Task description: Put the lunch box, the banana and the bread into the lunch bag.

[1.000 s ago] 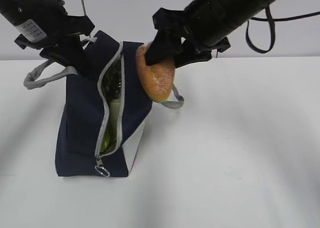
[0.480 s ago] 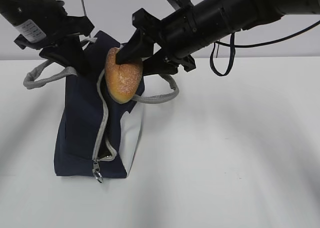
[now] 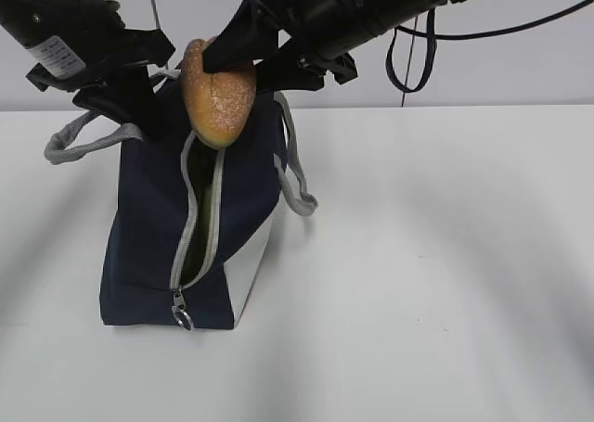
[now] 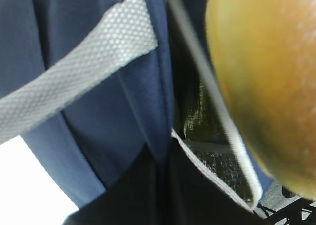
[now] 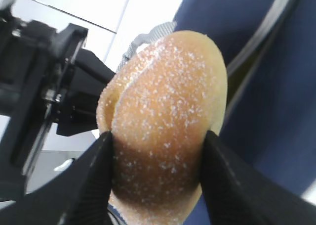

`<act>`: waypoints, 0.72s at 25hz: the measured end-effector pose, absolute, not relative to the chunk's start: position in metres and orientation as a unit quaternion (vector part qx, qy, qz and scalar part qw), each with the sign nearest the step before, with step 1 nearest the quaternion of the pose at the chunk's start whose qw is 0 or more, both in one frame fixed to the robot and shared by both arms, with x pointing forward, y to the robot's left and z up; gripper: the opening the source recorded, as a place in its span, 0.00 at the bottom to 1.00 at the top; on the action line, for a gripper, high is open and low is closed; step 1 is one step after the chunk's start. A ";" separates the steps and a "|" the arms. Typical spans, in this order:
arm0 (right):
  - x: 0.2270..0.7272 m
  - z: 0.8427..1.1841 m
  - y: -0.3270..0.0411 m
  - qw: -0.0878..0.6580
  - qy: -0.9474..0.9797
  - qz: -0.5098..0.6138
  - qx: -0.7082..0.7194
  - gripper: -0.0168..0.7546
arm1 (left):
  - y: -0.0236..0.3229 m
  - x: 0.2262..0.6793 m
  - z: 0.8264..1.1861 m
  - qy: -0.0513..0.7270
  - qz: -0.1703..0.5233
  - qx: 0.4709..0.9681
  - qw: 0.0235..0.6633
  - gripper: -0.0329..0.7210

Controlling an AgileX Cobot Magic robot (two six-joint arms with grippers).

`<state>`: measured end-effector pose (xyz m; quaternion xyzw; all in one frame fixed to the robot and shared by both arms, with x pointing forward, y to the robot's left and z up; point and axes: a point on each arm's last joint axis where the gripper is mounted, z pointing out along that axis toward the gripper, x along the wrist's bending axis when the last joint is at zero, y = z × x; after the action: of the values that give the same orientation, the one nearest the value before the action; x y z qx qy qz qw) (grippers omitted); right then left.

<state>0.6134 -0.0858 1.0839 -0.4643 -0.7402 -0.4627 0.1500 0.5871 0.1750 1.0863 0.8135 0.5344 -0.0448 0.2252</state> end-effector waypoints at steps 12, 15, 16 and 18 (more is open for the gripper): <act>0.631 1.043 -0.083 0.154 -0.753 -0.410 -0.492 0.52 | 0.175 0.587 1.086 0.534 -0.045 0.813 0.225 0.04; 0.635 1.032 -0.081 0.160 -0.752 -0.402 -0.498 0.54 | 0.175 0.587 1.086 0.534 -0.045 0.813 0.225 0.04; 0.635 1.029 -0.081 0.162 -0.752 -0.399 -0.499 0.55 | 0.175 0.587 1.086 0.534 -0.046 0.813 0.225 0.04; 0.636 1.025 -0.080 0.166 -0.752 -0.396 -0.501 0.63 | 0.175 0.587 1.086 0.534 -0.046 0.813 0.225 0.04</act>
<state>0.6362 -0.0805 1.0252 -0.5009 -0.7518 -0.3956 0.1658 0.5870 0.1749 1.0864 0.8133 0.5344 -0.0456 0.2254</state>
